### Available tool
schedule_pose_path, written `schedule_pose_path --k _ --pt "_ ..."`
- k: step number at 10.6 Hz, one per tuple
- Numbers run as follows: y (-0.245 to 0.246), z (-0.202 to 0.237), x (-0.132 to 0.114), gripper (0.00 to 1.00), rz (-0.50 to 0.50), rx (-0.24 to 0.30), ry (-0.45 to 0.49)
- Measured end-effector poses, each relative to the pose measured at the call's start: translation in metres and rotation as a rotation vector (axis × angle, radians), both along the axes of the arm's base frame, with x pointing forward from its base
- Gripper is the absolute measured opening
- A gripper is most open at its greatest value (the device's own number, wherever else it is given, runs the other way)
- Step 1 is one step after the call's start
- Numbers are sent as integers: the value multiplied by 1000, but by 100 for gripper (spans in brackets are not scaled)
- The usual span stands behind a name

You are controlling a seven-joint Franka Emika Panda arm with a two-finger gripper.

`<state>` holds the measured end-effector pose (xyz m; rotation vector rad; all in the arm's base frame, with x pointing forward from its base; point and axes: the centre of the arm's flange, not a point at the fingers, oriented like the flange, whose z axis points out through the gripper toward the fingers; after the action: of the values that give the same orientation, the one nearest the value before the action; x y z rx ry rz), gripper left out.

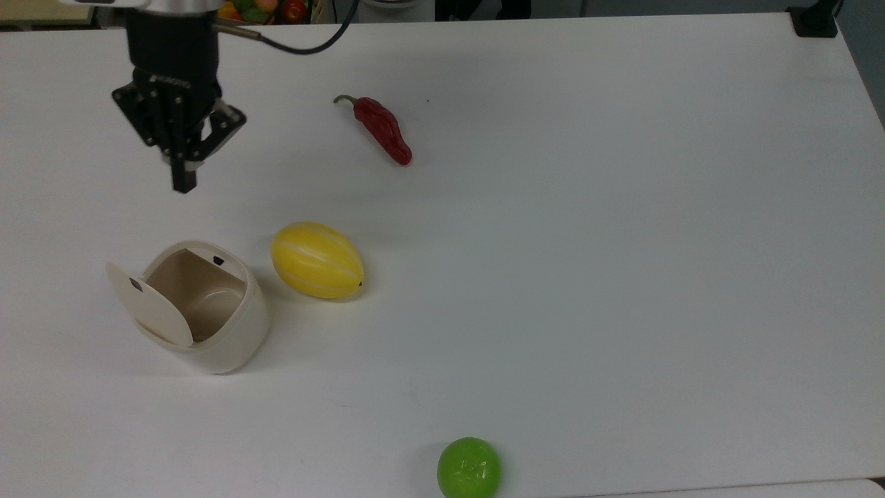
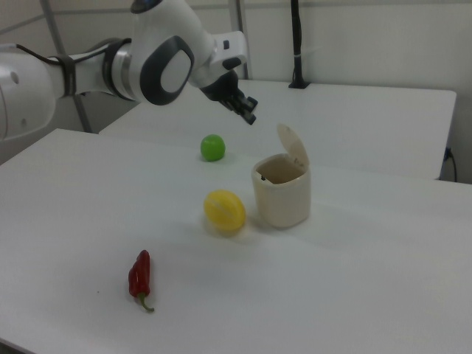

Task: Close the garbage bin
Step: 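Move the gripper toward the open lid of the cream bin, then push the raised lid down over the bin opening with the gripper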

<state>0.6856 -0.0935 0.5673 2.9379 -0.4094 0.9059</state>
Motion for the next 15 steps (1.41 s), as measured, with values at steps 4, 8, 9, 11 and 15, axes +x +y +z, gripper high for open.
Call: schedule_pose_path --k 4,8,9,11,15 --pt "-39 -9 17 1 -60 -16 -205" --pt "-64 -33 32 1 -98 -24 -304" --pt "-66 -42 35 1 -98 -26 -315" --pt "-66 -59 42 1 -95 -25 -311" --pt "-55 -67 47 1 -78 -22 -301"
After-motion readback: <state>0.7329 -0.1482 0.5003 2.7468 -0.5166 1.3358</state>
